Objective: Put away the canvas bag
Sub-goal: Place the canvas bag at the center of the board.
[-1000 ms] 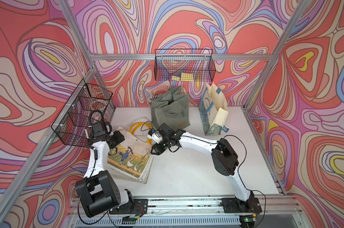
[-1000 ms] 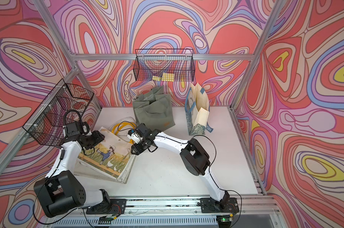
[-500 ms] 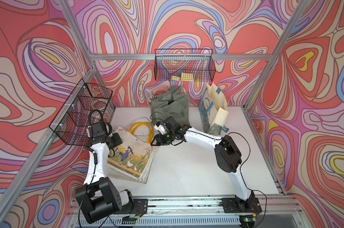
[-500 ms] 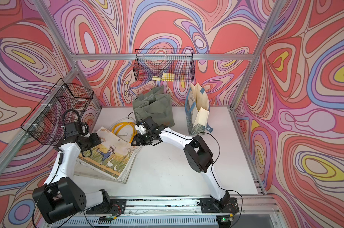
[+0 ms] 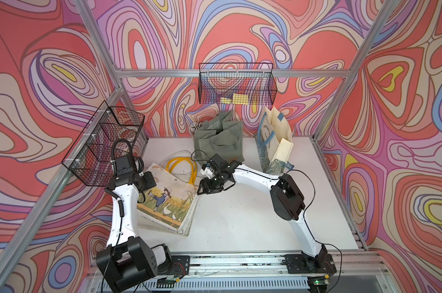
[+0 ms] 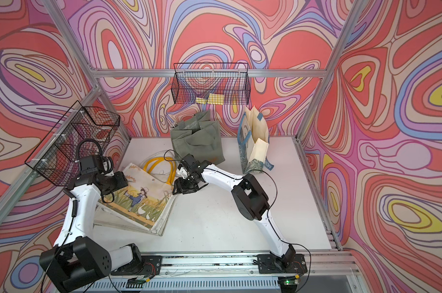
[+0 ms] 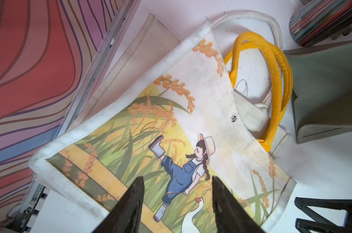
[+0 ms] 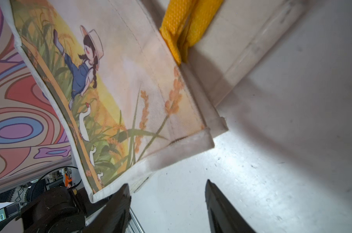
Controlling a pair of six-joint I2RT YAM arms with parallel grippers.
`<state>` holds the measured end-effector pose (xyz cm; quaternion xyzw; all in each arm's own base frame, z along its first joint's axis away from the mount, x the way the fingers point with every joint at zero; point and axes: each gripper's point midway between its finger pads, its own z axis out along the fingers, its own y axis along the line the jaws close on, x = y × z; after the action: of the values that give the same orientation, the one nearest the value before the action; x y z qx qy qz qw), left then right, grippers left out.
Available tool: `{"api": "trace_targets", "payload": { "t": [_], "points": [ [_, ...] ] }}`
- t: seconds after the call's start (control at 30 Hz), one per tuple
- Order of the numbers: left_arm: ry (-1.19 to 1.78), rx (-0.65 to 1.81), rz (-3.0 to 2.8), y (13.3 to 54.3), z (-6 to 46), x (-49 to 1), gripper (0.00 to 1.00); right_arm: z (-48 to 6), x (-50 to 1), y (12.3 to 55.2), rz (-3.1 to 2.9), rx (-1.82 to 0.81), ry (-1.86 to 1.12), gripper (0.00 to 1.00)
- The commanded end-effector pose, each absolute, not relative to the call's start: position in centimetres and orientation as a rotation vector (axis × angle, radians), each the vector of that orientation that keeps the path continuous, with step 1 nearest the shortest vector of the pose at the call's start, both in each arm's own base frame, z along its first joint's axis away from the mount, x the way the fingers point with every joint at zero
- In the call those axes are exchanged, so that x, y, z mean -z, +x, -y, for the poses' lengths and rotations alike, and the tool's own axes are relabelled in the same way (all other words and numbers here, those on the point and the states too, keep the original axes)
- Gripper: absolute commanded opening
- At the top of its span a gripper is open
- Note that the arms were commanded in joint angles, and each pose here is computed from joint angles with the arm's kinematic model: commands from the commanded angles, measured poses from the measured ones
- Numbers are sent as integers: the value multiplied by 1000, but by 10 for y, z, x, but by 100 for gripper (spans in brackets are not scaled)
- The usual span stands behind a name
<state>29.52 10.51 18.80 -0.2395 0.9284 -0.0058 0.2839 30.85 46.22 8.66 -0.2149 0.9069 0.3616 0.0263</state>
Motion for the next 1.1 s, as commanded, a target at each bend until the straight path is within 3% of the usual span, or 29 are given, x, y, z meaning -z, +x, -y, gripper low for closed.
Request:
{"api": "trace_targets", "payload": {
  "t": [0.0, 0.17, 0.4, 0.47, 0.6, 0.73, 1.07],
  "points": [
    [-609, -114, -2214, 315, -128, -271, 56, -465, -84, 302, -2806, -1096, -715, 64],
    [-548, -108, -2232, 313, -117, -281, 56, -475, -79, 312, -2781, -1103, -708, 61],
    [-506, -98, -2255, 311, -108, -278, 56, -488, -76, 330, -2751, -1089, -645, 49],
    [-489, -89, -2262, 310, -103, -278, 56, -489, -78, 335, -2728, -1086, -618, 42],
    [-455, -72, -2288, 307, -93, -272, 56, -492, -93, 349, -2634, -1098, -539, 12],
    [-453, -76, -2310, 301, -90, -261, 57, -492, -117, 363, -2524, -1081, -484, 2],
    [-410, -118, -2325, 301, -87, -257, 57, -499, -108, 376, -2519, -1027, -503, 0]
  ]
}}
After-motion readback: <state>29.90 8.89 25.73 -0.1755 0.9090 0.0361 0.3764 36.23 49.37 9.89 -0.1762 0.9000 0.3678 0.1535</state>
